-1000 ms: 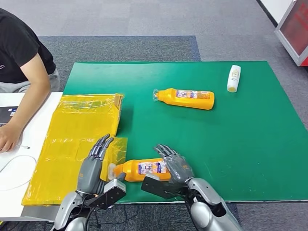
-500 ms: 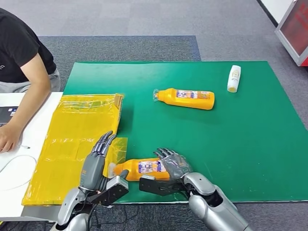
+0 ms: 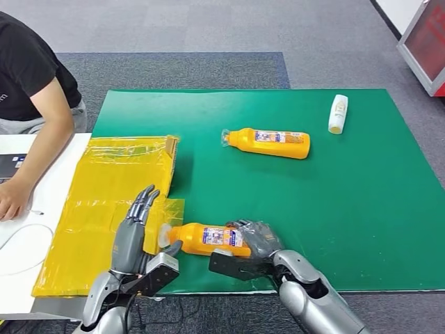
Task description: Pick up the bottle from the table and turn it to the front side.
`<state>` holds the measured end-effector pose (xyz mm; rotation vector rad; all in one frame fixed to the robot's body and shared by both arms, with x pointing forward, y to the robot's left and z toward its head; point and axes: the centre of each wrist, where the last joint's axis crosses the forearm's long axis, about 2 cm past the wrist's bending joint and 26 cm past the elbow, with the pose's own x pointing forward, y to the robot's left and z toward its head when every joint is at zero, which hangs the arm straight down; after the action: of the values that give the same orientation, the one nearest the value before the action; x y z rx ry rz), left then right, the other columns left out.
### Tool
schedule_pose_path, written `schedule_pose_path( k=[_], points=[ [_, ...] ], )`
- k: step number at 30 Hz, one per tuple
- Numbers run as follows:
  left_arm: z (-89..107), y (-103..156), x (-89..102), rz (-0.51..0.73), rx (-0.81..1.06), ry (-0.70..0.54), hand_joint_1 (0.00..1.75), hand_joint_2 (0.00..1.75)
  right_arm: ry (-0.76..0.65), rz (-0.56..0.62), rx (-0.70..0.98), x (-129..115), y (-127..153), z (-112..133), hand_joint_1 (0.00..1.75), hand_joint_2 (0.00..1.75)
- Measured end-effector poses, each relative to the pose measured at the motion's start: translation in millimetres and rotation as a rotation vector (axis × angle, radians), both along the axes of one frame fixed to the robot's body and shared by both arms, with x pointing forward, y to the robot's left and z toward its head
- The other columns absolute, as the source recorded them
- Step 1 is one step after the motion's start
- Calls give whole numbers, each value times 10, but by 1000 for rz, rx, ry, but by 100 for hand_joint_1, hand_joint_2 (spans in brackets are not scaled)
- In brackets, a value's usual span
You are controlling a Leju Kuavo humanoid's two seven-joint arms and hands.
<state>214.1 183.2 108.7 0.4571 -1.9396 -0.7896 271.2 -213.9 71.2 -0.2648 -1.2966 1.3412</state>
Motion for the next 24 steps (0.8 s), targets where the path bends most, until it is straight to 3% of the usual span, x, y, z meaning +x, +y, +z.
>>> schedule_pose_path(
  k=[3, 10, 17, 24],
  points=[
    [5, 35, -10, 10, -190, -29, 0, 175, 9, -42, 175, -110, -45, -42, 175, 175],
    [100, 95, -2, -32, -696, 57, 0, 175, 47, -169, 501, -424, -41, -103, 175, 175],
    [123, 95, -40, -58, -955, 157, 0, 175, 20, -264, 733, -481, -35, -18, 175, 175],
    [121, 13, -75, -177, -1058, 300, 0, 175, -11, -284, 804, -427, -18, 57, 175, 175]
  ],
)
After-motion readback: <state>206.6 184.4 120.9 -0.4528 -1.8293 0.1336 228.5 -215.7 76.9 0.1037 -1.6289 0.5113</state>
